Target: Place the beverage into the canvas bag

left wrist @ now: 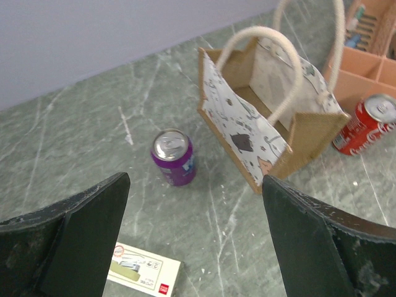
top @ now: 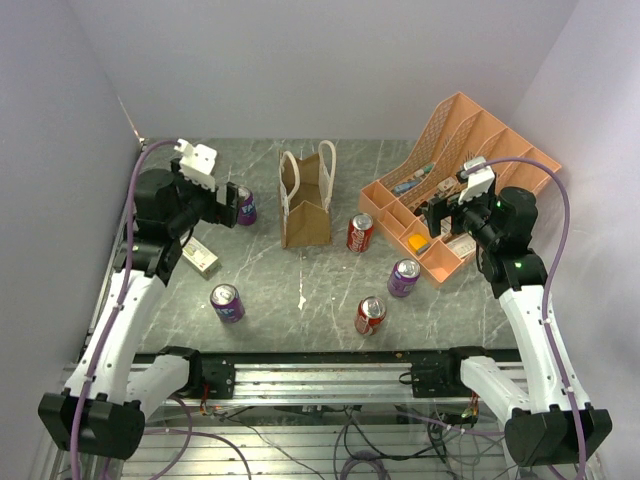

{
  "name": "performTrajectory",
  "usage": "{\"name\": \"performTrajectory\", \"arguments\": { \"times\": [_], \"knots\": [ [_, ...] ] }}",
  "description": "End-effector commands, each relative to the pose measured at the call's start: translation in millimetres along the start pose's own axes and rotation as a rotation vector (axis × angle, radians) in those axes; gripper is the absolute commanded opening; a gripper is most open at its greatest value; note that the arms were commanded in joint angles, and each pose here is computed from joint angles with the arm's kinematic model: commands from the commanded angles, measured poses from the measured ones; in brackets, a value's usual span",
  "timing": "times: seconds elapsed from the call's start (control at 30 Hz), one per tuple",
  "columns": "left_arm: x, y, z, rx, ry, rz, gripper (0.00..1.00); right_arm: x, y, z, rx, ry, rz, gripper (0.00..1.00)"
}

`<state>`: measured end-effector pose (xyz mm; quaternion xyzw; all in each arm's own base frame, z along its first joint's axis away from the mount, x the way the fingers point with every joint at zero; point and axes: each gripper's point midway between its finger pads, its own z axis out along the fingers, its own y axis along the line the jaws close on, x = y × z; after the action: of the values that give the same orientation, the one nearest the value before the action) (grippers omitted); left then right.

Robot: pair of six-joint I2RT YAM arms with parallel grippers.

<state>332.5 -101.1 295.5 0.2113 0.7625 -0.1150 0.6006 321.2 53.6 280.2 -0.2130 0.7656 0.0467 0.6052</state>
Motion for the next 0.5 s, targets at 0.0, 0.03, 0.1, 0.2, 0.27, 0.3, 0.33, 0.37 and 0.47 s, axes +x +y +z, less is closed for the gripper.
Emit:
{"name": "performTrajectory", "arguments": {
  "times": [0.0,0.03,0.1,0.2,0.27,0.3,0.33,0.37,0.47],
  "knots": [
    [-26,-18,14,0.080,-0.047,0.025,0.99,0,6,-3,-0.040,-0.016,-0.029,1.00],
    [-27,-23,18,0.100,-0.049,0.017,0.99,0,5,-3,-0.037,-0.015,-0.026,1.00],
    [-31,-30,28,0.126,-0.064,-0.008,0.99,2,5,-2,-0.041,-0.012,-0.023,1.00],
    [-33,-39,46,0.158,-0.070,-0.057,0.99,3,8,-2,-0.061,-0.014,-0.028,1.00],
    [-30,-49,60,0.198,-0.045,-0.076,0.96,5,6,-1,-0.051,-0.010,-0.026,1.00],
    [-29,-53,69,0.210,-0.029,-0.082,0.95,7,6,-1,-0.047,-0.006,-0.025,1.00],
    [-27,-57,77,0.217,-0.014,-0.090,0.95,6,5,-1,-0.042,-0.008,-0.025,1.00],
    [-26,-60,85,0.220,-0.002,-0.106,0.94,7,4,-1,-0.039,-0.007,-0.024,1.00],
    [-29,-71,103,0.250,0.008,-0.144,0.94,7,1,-1,-0.026,-0.006,-0.021,1.00]
  ]
}}
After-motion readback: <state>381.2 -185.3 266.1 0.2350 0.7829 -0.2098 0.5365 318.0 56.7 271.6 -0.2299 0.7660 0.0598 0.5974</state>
